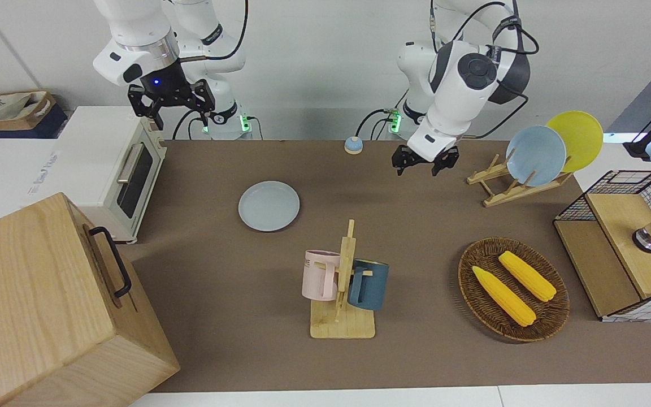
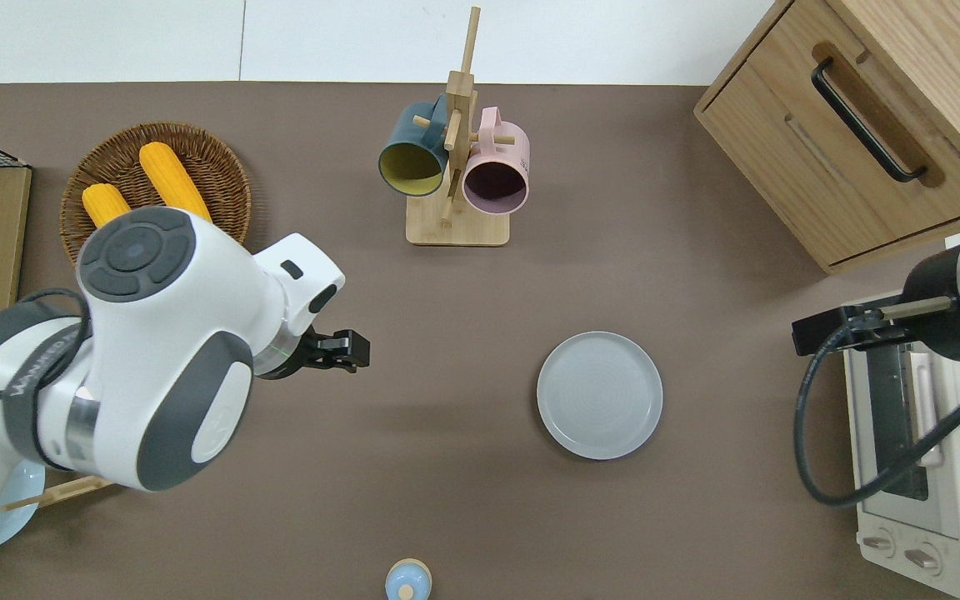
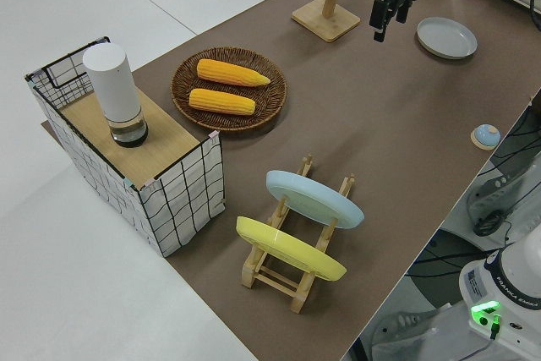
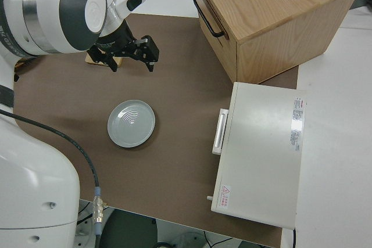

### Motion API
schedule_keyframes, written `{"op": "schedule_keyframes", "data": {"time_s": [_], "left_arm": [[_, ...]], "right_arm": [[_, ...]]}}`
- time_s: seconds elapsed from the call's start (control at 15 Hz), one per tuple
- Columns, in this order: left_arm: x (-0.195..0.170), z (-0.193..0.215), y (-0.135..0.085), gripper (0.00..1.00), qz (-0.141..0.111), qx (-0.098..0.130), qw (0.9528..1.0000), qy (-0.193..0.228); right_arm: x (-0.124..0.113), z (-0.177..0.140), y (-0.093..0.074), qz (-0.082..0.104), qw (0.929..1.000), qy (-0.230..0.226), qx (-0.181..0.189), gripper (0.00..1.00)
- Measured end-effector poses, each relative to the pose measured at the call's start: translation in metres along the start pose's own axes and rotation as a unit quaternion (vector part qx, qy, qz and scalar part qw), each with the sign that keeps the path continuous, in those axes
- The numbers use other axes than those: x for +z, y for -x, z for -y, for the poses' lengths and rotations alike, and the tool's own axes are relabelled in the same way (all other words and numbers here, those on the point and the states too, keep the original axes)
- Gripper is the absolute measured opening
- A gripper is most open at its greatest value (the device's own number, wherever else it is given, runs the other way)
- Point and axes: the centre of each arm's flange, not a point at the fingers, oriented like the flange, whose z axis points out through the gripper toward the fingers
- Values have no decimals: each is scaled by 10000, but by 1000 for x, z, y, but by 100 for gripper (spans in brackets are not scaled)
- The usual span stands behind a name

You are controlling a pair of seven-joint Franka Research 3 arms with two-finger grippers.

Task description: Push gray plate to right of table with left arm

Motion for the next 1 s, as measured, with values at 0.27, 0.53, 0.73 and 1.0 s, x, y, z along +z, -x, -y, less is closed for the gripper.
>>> {"op": "schedule_keyframes", "data": {"time_s": [0.27,0.53,0.73,1.0], "left_arm": [[-55,49,-2,100,-128,-95,9999,-15],[-79,79,-5,100,-298,-242,9991,-195],[-93,101,-3,100,-304,62,9993,-205],[-101,130,-3,100,-308,236,9991,-189]], "right_arm": [[0,0,0,0,10000,0,0,99],[0,0,0,0,10000,0,0,99],[0,0,0,0,10000,0,0,99],[0,0,0,0,10000,0,0,99]]}}
